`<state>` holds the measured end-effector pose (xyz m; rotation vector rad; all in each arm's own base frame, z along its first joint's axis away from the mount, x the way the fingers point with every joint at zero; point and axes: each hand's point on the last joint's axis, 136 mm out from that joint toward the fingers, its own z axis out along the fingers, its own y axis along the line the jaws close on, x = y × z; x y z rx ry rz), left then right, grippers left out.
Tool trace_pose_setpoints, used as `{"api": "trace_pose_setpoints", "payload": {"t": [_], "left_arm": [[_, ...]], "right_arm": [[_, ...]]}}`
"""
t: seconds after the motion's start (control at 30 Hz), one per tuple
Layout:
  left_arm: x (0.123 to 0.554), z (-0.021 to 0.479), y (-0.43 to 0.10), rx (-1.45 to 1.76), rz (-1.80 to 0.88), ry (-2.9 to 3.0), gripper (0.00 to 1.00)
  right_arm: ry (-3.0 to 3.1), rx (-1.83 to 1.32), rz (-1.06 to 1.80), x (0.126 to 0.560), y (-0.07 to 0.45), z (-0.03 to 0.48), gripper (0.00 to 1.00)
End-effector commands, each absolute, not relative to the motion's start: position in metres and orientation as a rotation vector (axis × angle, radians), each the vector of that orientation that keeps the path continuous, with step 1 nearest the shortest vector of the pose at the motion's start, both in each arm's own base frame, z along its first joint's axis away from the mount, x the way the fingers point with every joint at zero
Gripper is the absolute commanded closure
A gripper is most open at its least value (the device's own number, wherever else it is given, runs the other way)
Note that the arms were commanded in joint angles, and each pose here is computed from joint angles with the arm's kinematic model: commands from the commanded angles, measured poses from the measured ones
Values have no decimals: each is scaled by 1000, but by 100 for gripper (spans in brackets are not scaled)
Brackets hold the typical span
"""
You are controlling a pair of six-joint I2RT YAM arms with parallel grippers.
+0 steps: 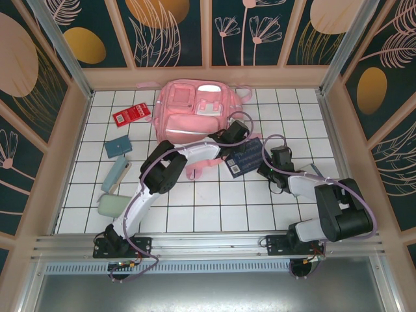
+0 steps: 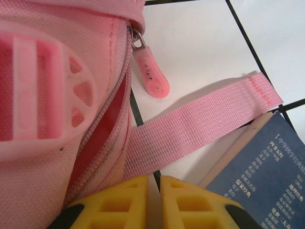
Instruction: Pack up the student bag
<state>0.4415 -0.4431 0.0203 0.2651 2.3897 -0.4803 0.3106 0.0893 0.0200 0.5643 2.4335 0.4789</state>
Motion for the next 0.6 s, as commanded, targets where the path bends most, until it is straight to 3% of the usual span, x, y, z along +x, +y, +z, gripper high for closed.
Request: {"api": "trace_pose_setpoints", "payload": {"t": [0.0,0.17,0.57], "left_arm": [[419,-15,-424,276,-516,2534,84],[391,-5,-436,256,-691,2561,84],[340,7,-454,232,-817,2580,85]], "right_arm": [[2383,584,438,328,80,29,91],[2355,639,419,344,65,31,91],[2320,650,453,373,57,43,90]]}}
